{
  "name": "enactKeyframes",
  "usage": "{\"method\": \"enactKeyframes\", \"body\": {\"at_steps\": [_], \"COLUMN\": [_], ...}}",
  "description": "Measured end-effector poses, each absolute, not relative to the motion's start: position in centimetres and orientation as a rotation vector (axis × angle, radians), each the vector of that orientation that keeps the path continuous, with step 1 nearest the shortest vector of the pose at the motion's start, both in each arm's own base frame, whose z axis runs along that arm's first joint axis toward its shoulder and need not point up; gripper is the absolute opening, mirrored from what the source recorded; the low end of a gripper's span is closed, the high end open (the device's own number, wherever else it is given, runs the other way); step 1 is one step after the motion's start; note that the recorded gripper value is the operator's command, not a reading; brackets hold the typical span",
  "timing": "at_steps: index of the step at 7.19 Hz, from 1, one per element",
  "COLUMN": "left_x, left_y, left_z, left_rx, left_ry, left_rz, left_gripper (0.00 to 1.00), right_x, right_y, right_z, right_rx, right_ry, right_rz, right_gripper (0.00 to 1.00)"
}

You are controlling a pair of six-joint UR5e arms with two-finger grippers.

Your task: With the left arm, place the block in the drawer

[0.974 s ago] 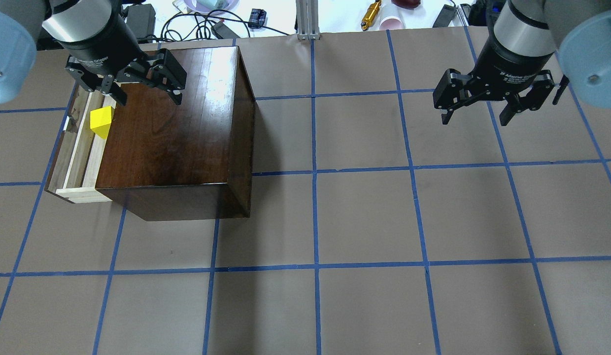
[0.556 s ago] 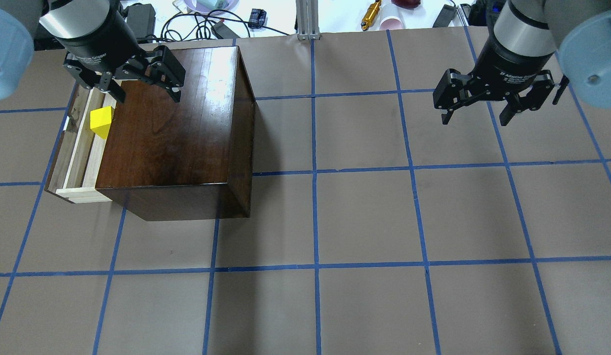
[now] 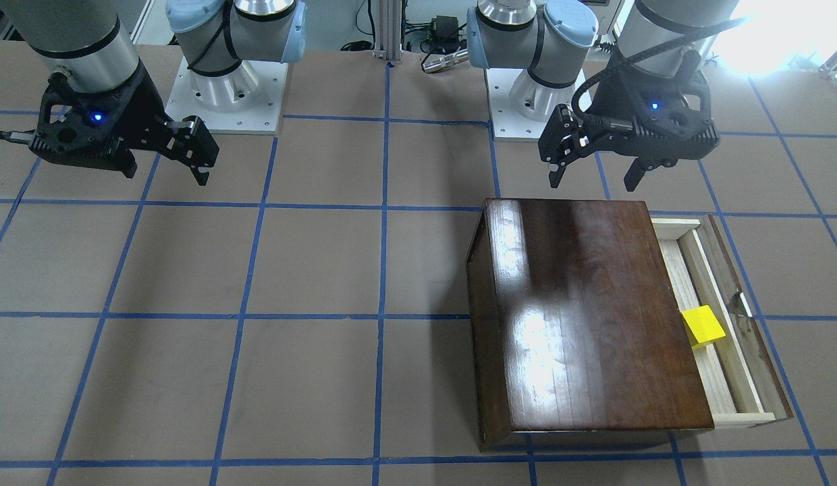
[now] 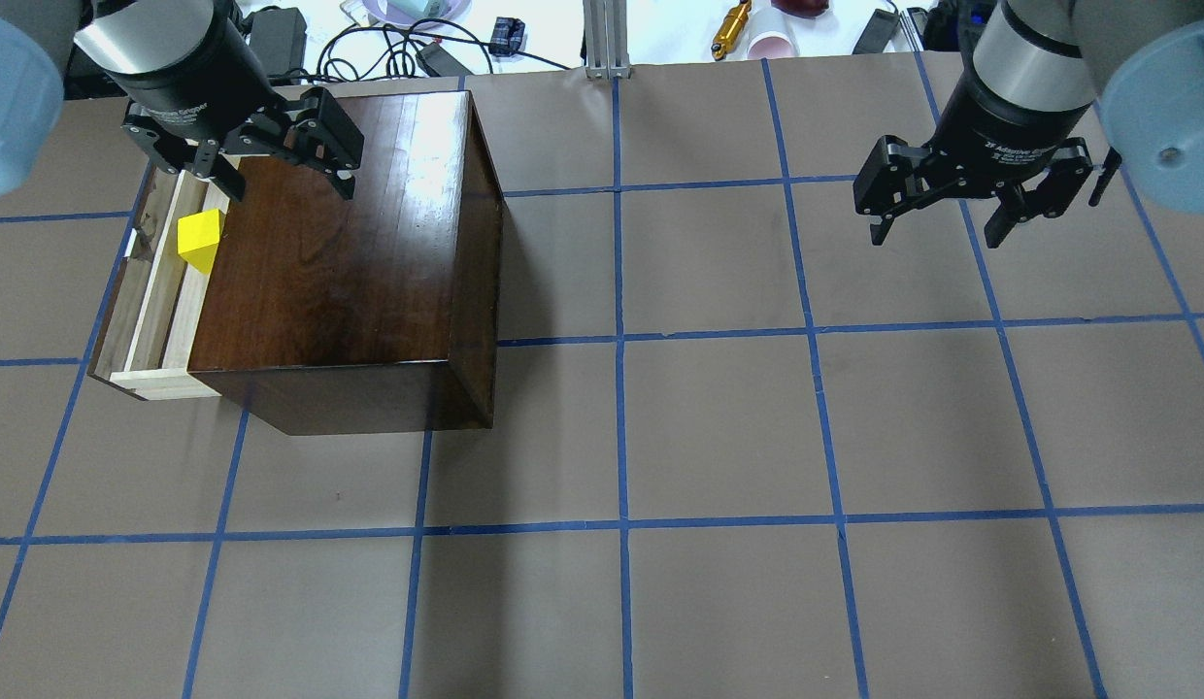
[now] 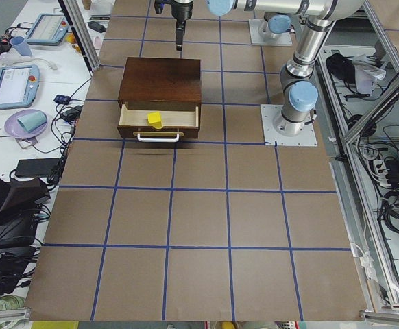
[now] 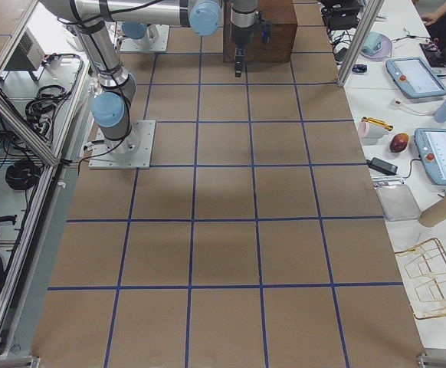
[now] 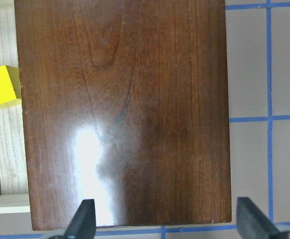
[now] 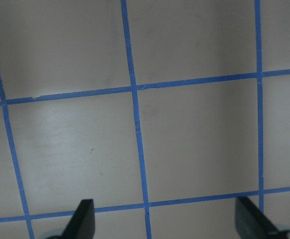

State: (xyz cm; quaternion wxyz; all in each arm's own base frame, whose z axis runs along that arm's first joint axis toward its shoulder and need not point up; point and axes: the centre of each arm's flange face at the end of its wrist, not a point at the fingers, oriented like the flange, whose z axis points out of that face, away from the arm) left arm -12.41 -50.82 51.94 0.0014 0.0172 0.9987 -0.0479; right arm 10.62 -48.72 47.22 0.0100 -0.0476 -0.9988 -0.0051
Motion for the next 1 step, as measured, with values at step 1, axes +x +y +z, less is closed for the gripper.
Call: {"method": "enactKeyframes", "body": {"at_steps": [1], "left_x": [-12.40], "left_y": [-50.79], "left_z": [51.94], "left_rx": [0.054], "left_ry": [3.134], "left_rz": [-0.150], "left_gripper": [1.00], "right_x": [10.63], "right_y": [-48.72], "right_z": [47.22], "right_rx": [-0.149], "right_ry": [-3.118], "right_rz": [-0.016], "right_gripper": [1.00]}}
